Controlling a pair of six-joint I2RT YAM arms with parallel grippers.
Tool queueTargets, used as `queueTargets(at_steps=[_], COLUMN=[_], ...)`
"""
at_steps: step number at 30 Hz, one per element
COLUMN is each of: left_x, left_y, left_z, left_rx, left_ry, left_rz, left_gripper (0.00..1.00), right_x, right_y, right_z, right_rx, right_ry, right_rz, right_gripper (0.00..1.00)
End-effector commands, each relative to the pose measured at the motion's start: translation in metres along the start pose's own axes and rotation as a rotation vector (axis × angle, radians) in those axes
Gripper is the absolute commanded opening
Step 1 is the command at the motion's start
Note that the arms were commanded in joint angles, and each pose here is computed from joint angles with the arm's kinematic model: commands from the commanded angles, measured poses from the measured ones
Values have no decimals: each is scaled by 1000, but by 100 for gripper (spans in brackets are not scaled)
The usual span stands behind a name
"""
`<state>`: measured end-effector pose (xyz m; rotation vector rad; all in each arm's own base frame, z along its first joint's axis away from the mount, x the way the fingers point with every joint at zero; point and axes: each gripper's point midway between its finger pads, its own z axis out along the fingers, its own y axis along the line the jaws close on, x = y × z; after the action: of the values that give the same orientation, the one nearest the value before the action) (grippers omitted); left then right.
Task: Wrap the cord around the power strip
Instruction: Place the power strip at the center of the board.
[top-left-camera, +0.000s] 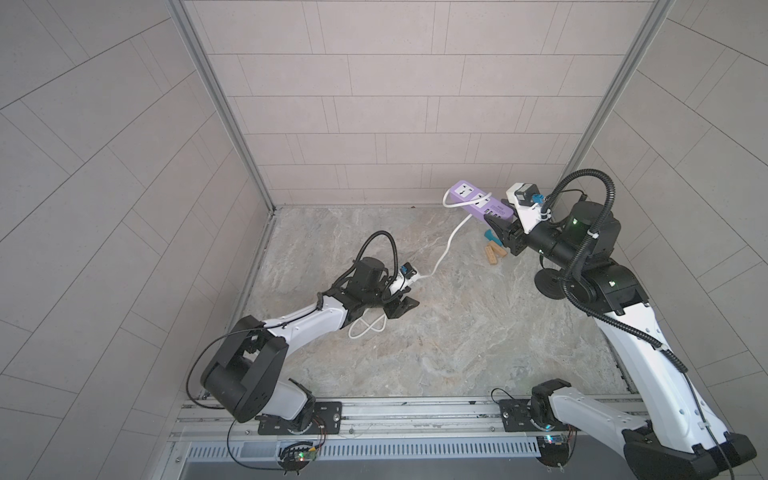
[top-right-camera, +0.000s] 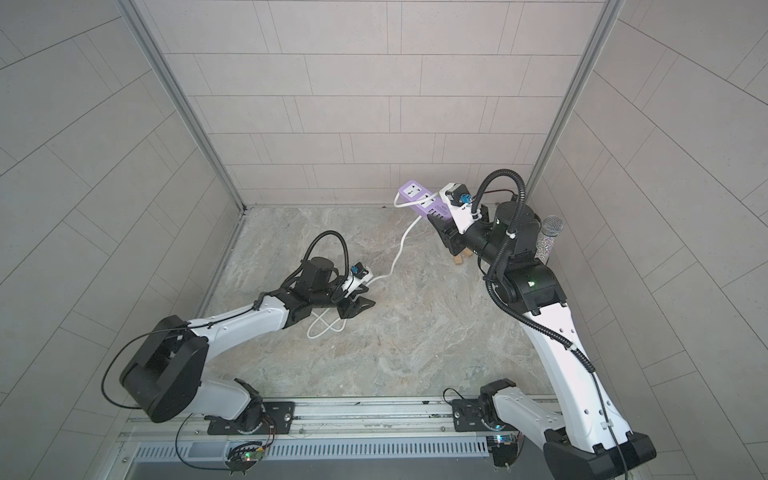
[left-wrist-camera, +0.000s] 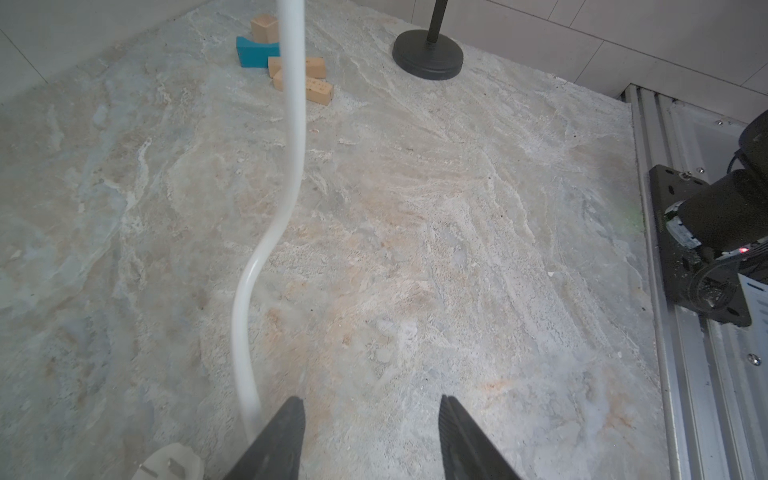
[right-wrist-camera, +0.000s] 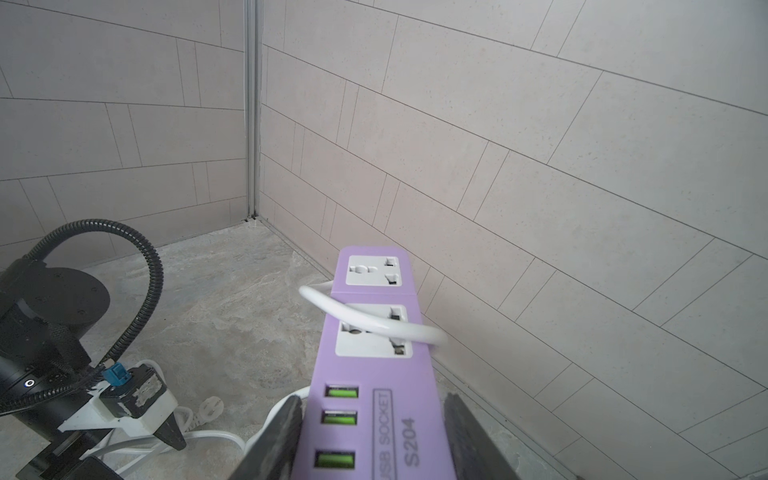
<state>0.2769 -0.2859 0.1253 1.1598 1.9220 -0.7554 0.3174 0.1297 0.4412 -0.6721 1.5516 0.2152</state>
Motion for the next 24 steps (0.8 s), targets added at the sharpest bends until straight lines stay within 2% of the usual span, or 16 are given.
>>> queueTargets(at_steps=[1, 6, 10, 13, 15, 24], left_x=[15, 33, 53, 54, 50, 41], left_y=[6, 16, 27, 35, 40, 55], left_z=[-1, 9, 14, 13, 8, -29], left_rx=[-40, -52, -89, -131, -171, -320], left_ry=[52, 174, 305, 314, 310, 372], left_rz=[-28, -68, -96, -113, -124, -72], left_gripper=[55, 41, 14, 3, 0, 0], right_x=[-32, -11, 6, 21, 34, 100], right_y=[-10, -9, -8, -6, -4, 4], right_z=[-10, 1, 9, 15, 18, 38], right_rx=[55, 56, 61, 59, 62, 77], right_ry=[-125, -109, -102, -91, -79, -3], right_rz=[-21, 17, 45, 72, 91, 170], right_gripper=[0, 0, 0, 0, 0, 0])
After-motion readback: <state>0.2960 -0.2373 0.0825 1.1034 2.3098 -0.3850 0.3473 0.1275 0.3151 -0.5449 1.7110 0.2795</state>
